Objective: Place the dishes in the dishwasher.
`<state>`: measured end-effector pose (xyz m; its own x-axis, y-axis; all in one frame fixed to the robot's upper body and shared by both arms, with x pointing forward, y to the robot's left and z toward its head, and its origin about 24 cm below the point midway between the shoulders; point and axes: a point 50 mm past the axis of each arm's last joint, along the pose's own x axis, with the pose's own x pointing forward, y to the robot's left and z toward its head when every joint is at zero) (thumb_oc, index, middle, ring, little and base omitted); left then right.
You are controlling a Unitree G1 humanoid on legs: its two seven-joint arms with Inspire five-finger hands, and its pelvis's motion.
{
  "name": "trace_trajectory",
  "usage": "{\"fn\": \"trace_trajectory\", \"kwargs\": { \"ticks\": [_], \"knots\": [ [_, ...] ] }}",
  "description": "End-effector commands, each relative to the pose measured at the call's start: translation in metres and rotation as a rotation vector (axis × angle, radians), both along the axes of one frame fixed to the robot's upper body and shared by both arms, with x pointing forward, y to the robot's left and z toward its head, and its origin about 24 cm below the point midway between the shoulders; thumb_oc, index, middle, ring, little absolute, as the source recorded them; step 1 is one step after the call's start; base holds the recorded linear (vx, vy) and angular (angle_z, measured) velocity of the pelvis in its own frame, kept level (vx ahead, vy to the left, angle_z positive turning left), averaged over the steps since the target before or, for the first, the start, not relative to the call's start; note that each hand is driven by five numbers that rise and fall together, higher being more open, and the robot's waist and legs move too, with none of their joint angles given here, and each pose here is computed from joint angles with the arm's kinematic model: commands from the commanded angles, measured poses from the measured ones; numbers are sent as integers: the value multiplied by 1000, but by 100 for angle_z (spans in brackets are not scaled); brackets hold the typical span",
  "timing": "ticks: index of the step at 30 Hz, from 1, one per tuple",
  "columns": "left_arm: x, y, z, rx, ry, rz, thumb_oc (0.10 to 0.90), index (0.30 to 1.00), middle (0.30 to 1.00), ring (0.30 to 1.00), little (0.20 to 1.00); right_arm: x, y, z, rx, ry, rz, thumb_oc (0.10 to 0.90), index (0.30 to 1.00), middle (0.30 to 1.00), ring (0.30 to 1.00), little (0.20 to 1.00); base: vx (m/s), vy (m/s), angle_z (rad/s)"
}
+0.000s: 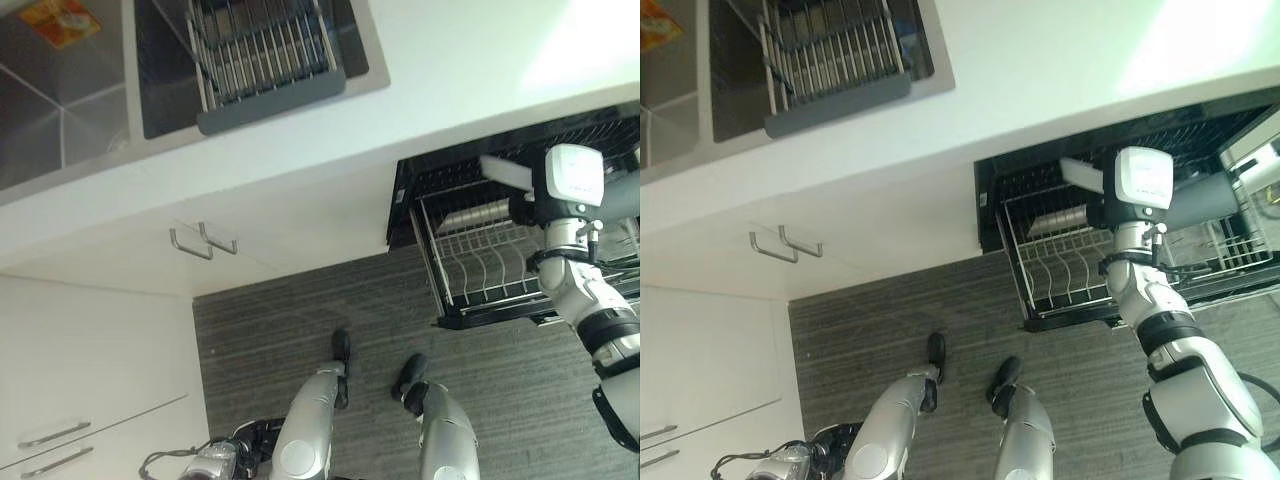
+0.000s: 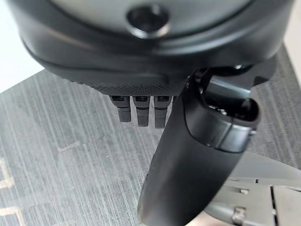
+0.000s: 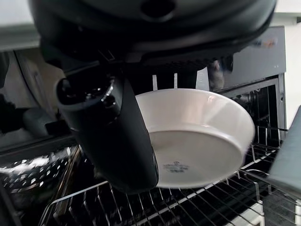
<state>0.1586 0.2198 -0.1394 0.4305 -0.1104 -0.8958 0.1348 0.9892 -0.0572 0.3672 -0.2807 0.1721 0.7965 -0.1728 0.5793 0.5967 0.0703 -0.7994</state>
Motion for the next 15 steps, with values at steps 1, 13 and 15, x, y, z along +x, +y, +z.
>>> {"fn": "trace_trajectory", "kwargs": {
  "ticks": [1,13,15],
  "knots": [
    [-1,-1,1,-52,-36,9,800,900,900,900,900,-2,0,45,-81,-290,-67,400,300,300,300,300,-35,44,2],
    [11,-18,5,-149,-93,29,800,900,900,900,900,-1,-6,72,-223,-418,-265,400,300,300,300,300,-57,63,3],
    [13,-19,6,-154,-100,26,800,900,900,900,900,0,-6,68,-249,-389,-282,400,300,300,300,300,-40,35,6]
  ]
}}
